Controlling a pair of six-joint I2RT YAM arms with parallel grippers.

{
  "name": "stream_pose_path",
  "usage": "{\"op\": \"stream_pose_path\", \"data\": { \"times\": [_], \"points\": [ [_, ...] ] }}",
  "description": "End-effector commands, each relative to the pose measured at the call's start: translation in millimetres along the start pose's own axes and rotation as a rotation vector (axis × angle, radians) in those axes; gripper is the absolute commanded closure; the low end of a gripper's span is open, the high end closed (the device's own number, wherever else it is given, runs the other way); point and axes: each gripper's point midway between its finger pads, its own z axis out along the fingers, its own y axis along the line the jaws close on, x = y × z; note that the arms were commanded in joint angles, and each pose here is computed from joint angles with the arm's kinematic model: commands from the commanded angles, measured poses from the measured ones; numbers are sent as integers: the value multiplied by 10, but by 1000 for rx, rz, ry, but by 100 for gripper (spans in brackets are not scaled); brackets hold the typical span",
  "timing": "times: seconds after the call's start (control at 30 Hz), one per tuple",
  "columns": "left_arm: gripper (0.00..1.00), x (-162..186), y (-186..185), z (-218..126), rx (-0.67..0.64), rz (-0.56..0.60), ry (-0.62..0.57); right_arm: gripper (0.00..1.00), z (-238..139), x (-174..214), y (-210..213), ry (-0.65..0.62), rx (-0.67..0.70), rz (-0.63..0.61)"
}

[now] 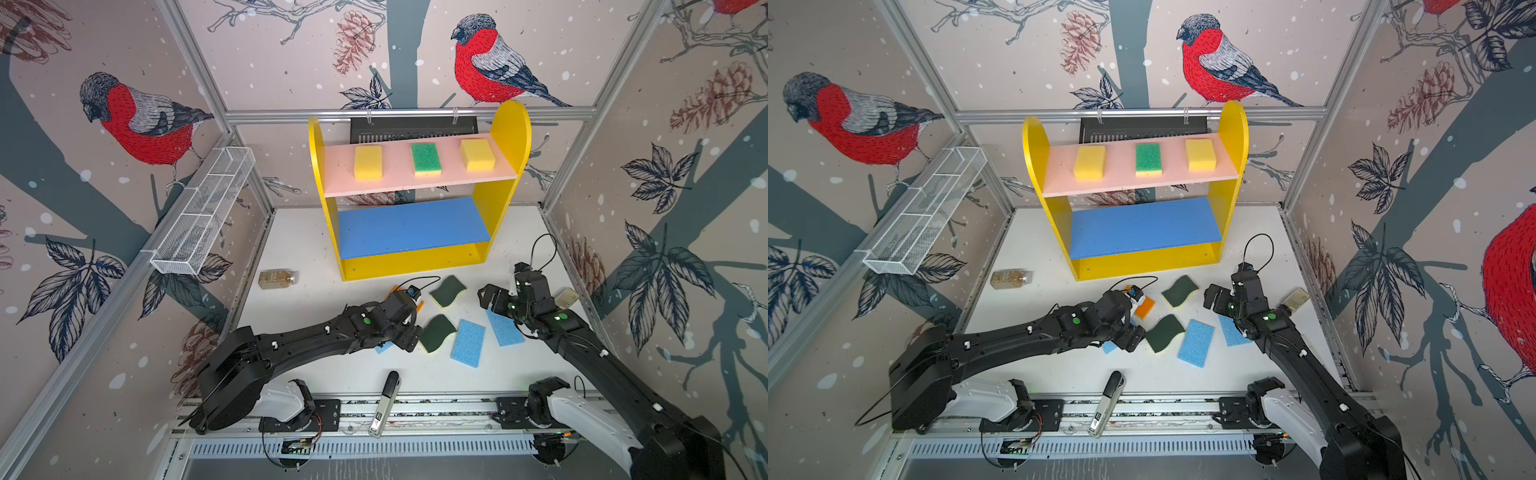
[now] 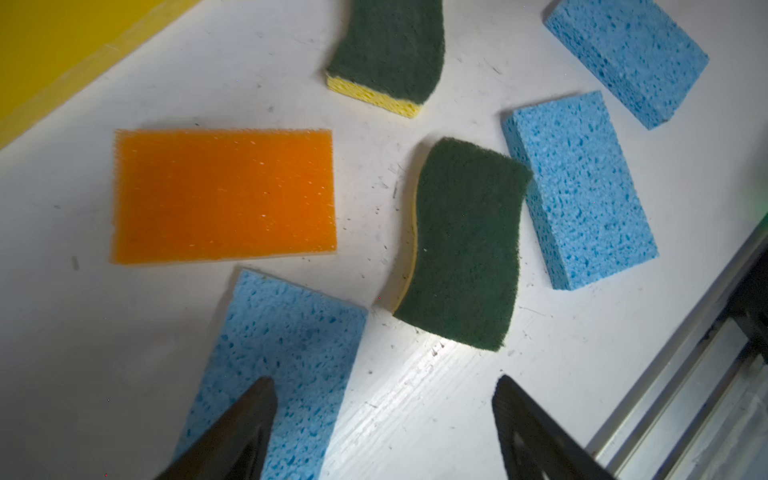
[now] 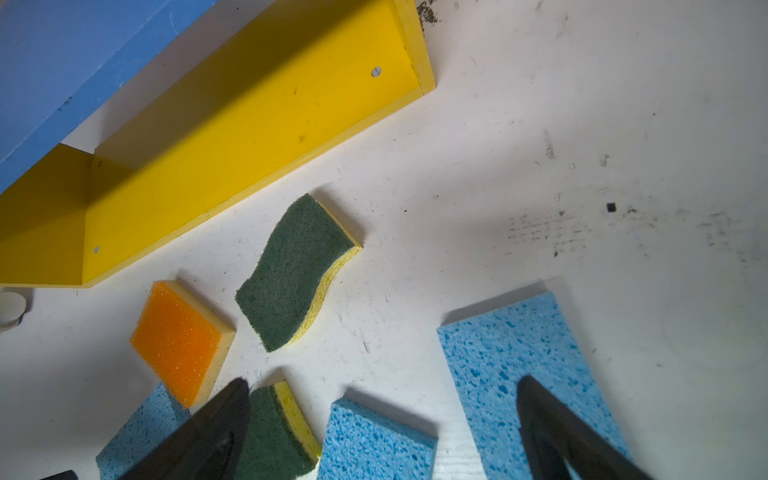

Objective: Place and organize the cleaning sponges onto the shelf
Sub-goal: 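Lower the left gripper over the dark-green scrub sponge nearest the robot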

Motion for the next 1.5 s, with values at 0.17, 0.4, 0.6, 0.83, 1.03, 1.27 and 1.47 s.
{"op": "stream_pose_path", "data": {
  "times": [0.17,0.4,0.6,0.83,1.03,1.27,1.47],
  "points": [
    [12,-138,-341,111,125,212,4,0,-76,-83,-2,-55,-1,5],
    [10,-68,-451,256,127,305,53,1,-115,-86,-22,-77,-1,17],
    [9,18,-435,332,115,335,80,0,-133,-101,-26,-88,-2,22],
    [9,127,-447,488,122,347,127,0,-136,-100,-26,-88,-2,25],
    [9,137,-429,557,109,361,135,0,-132,-97,-30,-89,-1,26],
    [10,191,-421,659,105,374,164,1,-122,-87,-33,-87,-2,27],
    [13,181,-431,699,102,383,156,0,-118,-85,-33,-88,-4,27]
  ]
}}
